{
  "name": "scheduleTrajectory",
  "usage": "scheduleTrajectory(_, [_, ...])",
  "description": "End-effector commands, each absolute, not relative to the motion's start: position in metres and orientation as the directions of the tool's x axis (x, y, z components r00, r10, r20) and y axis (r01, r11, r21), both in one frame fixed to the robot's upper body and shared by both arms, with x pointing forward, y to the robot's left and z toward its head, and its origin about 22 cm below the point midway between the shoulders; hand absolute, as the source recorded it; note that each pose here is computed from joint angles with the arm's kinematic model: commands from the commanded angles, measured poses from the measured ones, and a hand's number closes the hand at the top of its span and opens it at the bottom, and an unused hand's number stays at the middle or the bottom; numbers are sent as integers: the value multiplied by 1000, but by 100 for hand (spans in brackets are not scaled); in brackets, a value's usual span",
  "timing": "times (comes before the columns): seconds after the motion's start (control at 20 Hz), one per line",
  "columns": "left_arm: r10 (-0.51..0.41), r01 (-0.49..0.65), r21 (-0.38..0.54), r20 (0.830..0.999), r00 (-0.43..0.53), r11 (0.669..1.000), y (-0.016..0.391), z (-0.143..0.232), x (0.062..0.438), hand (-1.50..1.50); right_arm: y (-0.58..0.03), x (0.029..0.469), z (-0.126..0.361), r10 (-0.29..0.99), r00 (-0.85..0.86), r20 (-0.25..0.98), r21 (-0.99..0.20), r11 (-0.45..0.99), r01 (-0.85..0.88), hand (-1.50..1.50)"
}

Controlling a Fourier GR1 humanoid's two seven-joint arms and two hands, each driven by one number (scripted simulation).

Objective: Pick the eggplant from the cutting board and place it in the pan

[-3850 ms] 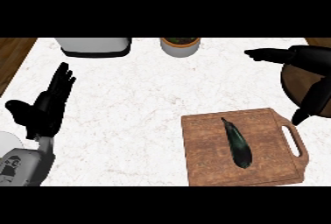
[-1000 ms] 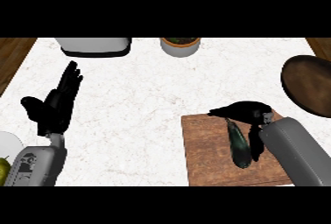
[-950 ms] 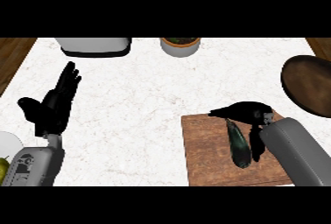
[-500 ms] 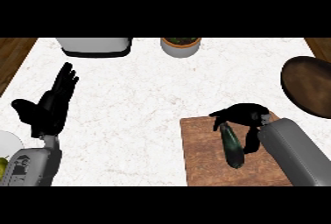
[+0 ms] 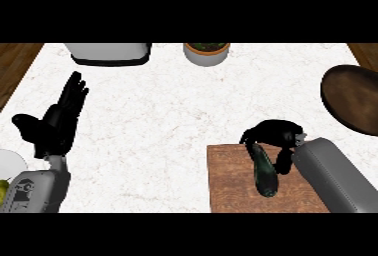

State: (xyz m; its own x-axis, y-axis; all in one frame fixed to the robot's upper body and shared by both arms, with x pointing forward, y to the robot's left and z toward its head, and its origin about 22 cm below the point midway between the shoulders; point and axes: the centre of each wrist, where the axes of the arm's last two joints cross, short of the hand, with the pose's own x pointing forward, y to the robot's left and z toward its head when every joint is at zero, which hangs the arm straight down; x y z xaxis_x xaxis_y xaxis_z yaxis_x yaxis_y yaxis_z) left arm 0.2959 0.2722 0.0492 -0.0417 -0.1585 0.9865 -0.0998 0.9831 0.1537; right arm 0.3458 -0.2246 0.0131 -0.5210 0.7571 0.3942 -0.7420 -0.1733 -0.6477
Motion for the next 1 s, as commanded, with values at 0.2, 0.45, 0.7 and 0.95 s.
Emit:
scheduleTrajectory(0.2, [-169,-112,165,985,-31,980,280,48,291,0,-246,373,17,962,113,250,-755,267,-599,150])
scheduleTrajectory(0.45, [-159,-109,156,987,-26,982,274,40,292,0,-196,400,75,897,343,280,-911,361,-201,150])
scheduleTrajectory(0.7, [-169,-82,165,985,-43,983,287,39,288,0,-142,398,112,857,385,341,-940,303,159,150])
scheduleTrajectory(0.95, [-147,-99,142,988,-39,985,276,56,292,0,-140,397,138,817,434,380,-908,240,342,150])
